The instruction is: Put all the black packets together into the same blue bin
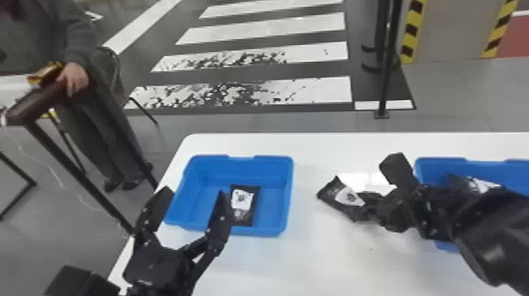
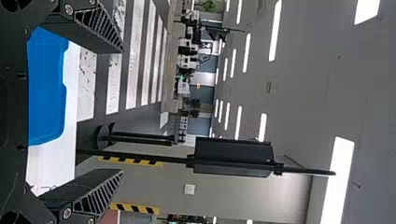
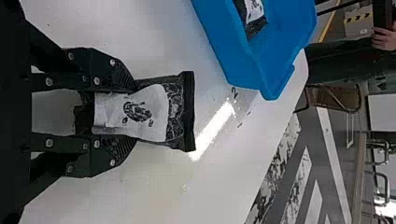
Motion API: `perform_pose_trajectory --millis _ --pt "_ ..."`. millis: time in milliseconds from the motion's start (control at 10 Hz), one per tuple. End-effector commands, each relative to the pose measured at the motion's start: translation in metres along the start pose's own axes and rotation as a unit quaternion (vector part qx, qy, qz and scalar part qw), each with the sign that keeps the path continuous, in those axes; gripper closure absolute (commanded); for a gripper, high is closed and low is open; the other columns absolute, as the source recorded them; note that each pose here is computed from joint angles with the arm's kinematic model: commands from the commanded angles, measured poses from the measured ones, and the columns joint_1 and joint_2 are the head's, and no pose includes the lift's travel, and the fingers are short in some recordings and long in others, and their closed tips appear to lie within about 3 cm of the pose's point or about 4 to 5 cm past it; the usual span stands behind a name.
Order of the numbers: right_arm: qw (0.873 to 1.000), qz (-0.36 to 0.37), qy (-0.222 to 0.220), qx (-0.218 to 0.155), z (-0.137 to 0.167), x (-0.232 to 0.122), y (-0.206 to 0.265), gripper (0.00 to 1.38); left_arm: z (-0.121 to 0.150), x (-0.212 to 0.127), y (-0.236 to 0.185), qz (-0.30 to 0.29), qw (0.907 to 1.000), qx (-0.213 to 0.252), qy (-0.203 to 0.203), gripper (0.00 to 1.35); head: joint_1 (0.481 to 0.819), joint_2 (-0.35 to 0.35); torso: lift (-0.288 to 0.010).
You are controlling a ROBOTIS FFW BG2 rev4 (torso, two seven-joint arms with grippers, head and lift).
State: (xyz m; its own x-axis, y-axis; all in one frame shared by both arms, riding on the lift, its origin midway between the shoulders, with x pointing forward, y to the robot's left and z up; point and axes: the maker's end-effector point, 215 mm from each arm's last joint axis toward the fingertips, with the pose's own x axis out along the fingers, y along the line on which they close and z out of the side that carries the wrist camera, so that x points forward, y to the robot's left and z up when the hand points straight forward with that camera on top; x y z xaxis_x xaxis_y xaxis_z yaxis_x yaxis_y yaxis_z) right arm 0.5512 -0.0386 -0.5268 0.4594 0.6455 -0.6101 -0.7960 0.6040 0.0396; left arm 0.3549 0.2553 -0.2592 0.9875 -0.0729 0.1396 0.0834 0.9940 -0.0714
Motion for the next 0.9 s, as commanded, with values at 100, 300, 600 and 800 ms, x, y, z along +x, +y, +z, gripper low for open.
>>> perform_pose_trajectory --millis 100,300,600,800 --pt "0.998 0.015 -0.063 -0.010 0.046 -0.006 0.018 1.06 0.001 -0.002 0.003 0.002 1.0000 0.003 -0.002 0.12 0.695 0.269 -0.110" --pt "0.992 -0.037 -0.124 -0.005 0.082 -0.054 -0.013 1.06 0.003 -0.003 0.006 0.002 1.0000 0.007 -0.003 0.12 0.695 0.295 -0.110" --pt "0.975 -0.181 -0.106 0.080 0.009 -0.181 -0.094 1.06 0.004 -0.006 0.011 0.004 0.9999 0.013 -0.003 0.12 0.695 0.188 -0.110" --pt "0.961 -0.237 -0.070 0.126 -0.056 -0.255 -0.097 1.06 0.004 -0.008 0.015 0.005 0.9998 0.017 -0.002 0.12 0.695 0.079 -0.110"
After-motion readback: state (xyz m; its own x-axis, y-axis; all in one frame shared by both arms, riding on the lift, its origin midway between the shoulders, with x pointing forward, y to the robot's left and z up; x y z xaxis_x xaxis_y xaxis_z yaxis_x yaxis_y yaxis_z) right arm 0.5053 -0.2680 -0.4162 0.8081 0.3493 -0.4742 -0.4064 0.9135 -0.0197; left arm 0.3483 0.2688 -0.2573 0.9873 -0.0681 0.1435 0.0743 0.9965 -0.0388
